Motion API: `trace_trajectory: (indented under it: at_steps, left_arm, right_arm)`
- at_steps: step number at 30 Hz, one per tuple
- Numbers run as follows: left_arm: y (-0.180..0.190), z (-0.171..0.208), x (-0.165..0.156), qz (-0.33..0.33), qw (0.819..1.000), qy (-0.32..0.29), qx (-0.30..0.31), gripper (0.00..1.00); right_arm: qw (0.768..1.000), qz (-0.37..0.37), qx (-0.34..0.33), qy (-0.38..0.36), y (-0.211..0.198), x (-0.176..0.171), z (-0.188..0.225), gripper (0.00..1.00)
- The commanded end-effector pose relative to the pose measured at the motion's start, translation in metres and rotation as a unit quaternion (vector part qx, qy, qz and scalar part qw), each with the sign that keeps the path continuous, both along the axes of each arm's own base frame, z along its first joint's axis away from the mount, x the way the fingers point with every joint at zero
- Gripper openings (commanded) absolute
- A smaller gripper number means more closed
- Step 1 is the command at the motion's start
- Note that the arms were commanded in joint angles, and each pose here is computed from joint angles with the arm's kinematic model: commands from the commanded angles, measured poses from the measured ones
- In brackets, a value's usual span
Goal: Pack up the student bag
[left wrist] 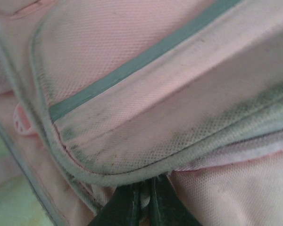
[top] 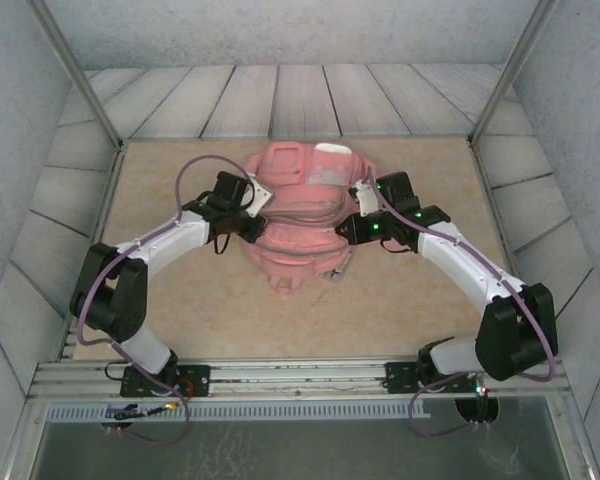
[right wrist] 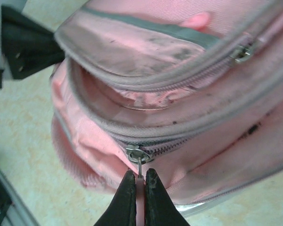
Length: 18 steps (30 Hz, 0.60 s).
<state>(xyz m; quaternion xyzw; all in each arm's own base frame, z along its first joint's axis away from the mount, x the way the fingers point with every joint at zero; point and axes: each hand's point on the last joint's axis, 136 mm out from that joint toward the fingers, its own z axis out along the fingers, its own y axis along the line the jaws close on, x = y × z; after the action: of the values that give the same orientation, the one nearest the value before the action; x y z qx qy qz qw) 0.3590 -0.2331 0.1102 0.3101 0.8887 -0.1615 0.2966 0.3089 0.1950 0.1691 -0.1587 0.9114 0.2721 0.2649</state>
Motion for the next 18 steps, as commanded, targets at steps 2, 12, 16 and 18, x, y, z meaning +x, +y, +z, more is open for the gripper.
trace_trajectory:
  at_steps: [2, 12, 16, 18]
  left_arm:
    - [0.043, -0.02, 0.002, 0.08, 0.995, 0.048, 0.028, 0.1]
    - [0.016, 0.037, -0.053, 0.035, 0.997, 0.044, -0.053, 0.5]
    - [-0.016, 0.057, -0.084, -0.062, 0.995, 0.02, -0.072, 0.45]
    - [-0.033, 0.064, -0.093, -0.108, 0.991, 0.001, -0.078, 0.45]
  right_arm:
    - [0.998, 0.057, 0.021, 0.021, 0.025, -0.026, 0.016, 0.0]
    - [0.997, 0.054, 0.045, 0.034, 0.042, -0.013, 0.015, 0.0]
    - [0.996, 0.058, 0.053, 0.035, 0.046, -0.013, 0.015, 0.0]
    - [0.996, 0.06, 0.054, 0.034, 0.048, -0.013, 0.015, 0.0]
